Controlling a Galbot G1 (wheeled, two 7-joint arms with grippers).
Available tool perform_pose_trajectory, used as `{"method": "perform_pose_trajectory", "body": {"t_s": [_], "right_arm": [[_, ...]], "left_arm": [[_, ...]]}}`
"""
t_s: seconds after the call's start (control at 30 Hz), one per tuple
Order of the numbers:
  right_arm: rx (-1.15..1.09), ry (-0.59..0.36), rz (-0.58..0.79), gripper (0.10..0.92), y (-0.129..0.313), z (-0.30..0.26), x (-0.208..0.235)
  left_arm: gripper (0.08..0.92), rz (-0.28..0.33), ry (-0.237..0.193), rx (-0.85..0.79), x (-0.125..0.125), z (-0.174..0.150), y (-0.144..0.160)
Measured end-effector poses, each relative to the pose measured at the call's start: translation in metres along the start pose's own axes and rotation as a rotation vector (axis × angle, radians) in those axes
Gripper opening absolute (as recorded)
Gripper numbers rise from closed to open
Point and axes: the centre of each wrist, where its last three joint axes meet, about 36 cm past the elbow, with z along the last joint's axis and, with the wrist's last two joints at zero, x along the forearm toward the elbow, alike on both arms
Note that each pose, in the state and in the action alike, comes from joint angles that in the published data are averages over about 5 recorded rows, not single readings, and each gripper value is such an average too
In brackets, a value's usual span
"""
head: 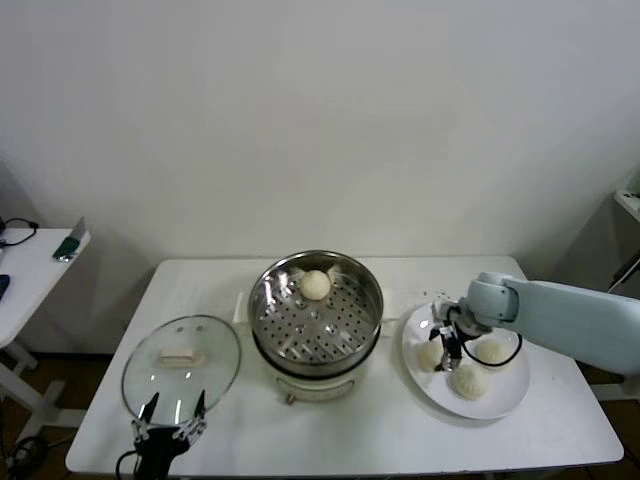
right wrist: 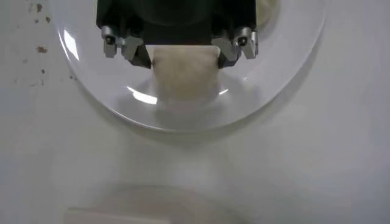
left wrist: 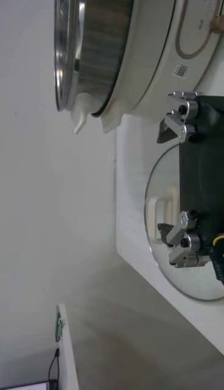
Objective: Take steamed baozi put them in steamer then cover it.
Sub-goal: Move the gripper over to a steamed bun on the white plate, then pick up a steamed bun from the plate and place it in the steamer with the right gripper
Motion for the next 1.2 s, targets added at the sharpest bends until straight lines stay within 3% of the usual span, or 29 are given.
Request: {"method": "perform_pose_trajectory", "body": {"t_s": [0.33,0.6,0.93,1.2], "right_arm": [[0.001,-0.026,-0.009,0.651,-0.009,0.002,0.025],[0.066,-0.042,0.012,0.645,-0.037,-0.019,0.108],[0.11,-0.148,0.097,0.645,-0.056,-0.108,0.232],[0.145,-0.209,0.11,0.645,-0.045,-0.199,0.247]], "left_arm": [[0.823,0.002,-0.002,0.002,-0.001,0.0,-0.001],[0.823,0.005,-0.002,0.004,-0.002,-0.001,-0.003],[0.823,0.013,-0.006,0.002,-0.006,-0.005,-0.003],[0.823,0.015,-0.009,0.001,-0.007,-0.007,-0.002]]}}
